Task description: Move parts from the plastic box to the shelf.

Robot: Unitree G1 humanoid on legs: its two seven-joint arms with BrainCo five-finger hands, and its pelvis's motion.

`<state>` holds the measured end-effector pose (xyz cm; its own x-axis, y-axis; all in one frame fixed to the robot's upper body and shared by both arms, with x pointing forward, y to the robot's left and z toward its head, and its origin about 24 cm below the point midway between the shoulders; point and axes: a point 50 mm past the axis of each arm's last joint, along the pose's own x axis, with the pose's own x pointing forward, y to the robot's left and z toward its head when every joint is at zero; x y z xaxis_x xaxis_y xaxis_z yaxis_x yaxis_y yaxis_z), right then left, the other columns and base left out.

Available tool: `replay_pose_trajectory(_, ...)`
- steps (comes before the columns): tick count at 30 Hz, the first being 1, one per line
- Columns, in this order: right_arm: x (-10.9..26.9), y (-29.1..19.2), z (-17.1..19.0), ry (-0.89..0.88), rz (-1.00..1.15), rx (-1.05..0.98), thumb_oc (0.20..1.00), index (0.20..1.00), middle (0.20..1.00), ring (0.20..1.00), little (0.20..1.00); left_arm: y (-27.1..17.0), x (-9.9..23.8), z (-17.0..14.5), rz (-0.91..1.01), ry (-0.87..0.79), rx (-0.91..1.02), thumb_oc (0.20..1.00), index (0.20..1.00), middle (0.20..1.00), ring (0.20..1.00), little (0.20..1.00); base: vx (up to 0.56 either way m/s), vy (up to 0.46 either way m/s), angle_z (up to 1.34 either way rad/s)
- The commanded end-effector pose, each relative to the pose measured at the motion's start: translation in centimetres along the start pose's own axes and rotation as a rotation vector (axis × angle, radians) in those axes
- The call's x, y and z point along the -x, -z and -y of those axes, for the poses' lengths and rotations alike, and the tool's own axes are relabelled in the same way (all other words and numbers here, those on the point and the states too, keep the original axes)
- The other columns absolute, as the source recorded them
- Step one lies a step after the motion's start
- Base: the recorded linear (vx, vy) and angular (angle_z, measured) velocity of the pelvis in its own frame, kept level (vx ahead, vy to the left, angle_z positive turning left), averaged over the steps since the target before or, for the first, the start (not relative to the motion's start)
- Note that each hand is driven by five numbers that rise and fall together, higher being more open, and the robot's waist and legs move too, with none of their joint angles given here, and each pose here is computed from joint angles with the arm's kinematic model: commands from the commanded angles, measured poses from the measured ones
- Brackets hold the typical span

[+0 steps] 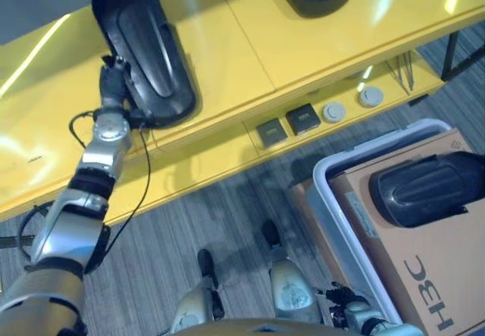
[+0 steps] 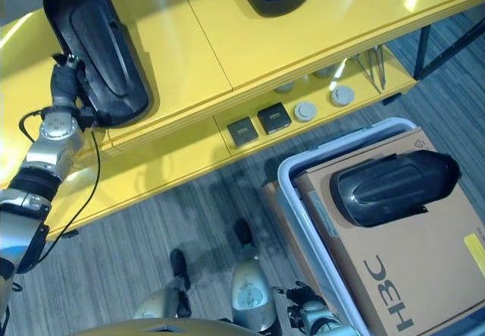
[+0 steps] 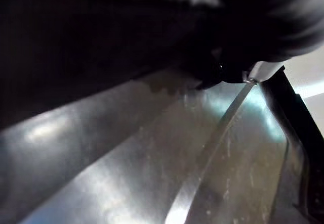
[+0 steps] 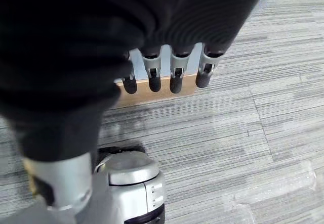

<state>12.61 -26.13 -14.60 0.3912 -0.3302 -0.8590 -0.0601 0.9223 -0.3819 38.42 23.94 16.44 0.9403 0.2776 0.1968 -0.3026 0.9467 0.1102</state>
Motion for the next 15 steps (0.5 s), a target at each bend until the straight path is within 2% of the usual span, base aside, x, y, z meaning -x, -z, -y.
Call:
replay_pose_trajectory(1,0.4,2.5,-1.0,-0.041,-0.097,0.016,1.000,1.000,1.000,1.000,1.000,-1.1,-0.6,-1.9,0.041,-0.045,-0.003,0.200,0.200,0.200,0.200,0.200,0.03,-0.009,0.05)
replay_pose_trajectory(8,0.3,2.0,-1.0,-0.049,-0.085,0.011,1.000,1.000,1.000,1.000,1.000,0.6,0.2,-3.0,-0.006,-0.038,-0.069,0.200,0.200,0.200,0.200,0.200,0.01,-0.002,0.01)
replay_pose_trajectory(15,0.2,1.9,-0.7,-0.044,-0.086,0.022,1.000,1.000,1.000,1.000,1.000,1.0,0.2,-2.1,-0.026,-0.011,-0.080,0.200,0.200,0.200,0.200,0.200,0.01,-0.003,0.01)
